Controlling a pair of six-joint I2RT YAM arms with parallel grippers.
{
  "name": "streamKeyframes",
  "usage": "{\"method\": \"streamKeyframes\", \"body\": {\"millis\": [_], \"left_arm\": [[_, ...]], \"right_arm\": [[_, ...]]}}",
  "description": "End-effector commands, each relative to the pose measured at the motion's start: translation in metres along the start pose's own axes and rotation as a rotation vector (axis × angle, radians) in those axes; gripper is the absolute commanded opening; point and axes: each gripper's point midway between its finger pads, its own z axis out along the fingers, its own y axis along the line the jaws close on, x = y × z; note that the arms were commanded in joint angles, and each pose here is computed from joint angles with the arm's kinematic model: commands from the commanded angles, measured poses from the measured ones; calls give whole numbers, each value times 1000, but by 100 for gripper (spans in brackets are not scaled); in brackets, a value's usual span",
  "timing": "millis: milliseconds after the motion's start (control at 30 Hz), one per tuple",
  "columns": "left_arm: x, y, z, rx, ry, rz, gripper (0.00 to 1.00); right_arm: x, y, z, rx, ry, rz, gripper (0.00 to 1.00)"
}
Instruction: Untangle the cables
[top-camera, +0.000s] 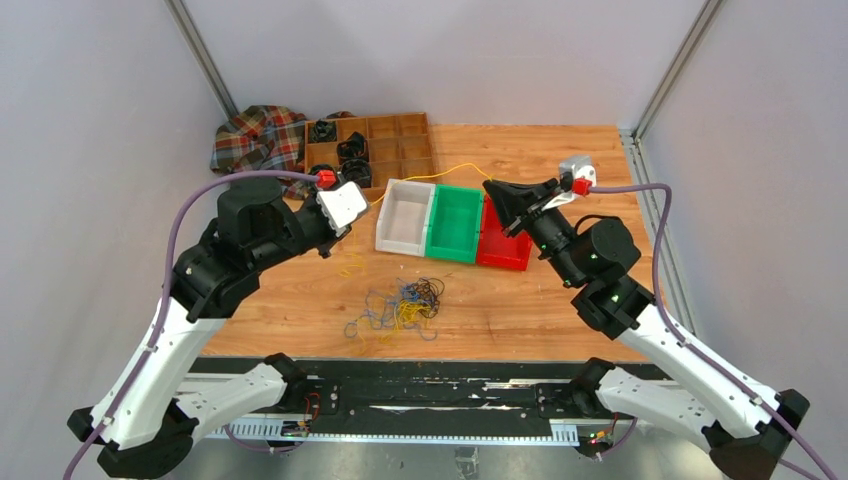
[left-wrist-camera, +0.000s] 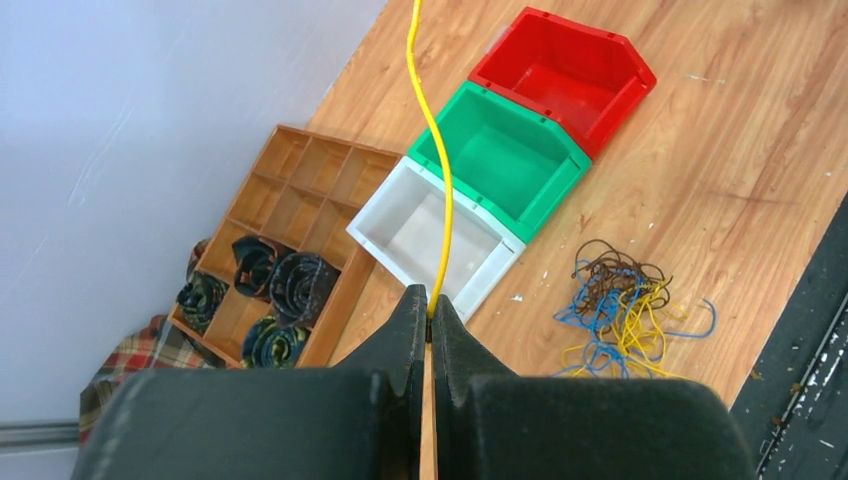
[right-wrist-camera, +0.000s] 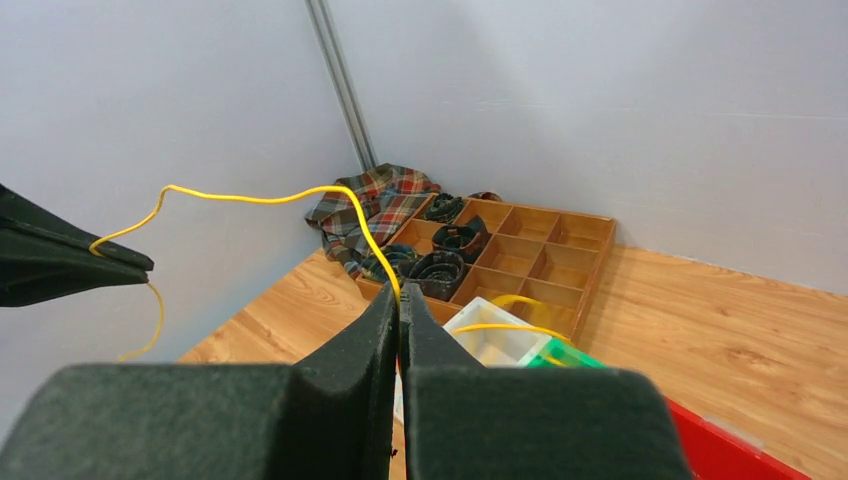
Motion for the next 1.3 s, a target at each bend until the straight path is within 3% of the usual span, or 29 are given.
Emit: {"method": "streamKeyframes", "body": {"millis": [0, 167, 200, 300, 367, 500, 933, 1267], "left_arm": [[-3, -9, -1, 47, -17, 16, 0], [-5, -21, -2, 108, -37, -5, 3], [-5, -24, -2, 122, -40, -11, 11], [-7, -33, -3, 164, -52, -23, 73], [-5, -33, -4, 164, -46, -29, 93], [4, -35, -5, 169, -10, -21, 99], [20, -35, -5, 156, 40, 2, 98], [26, -37, -5, 159, 63, -2, 98]], "right_arm": [[0, -18, -9, 43, 14, 19, 0], [-10, -34, -14, 75, -7, 40, 1], [-10, -36, -14, 76, -5, 40, 1], [-9, -41, -14, 92, 2, 33, 1], [-9, -46, -14, 111, 5, 19, 0], [-12, -56, -17, 150, 4, -17, 1], [9, -108, -22, 357, 86, -213, 0], [22, -123, -15, 396, 105, -215, 1]]}}
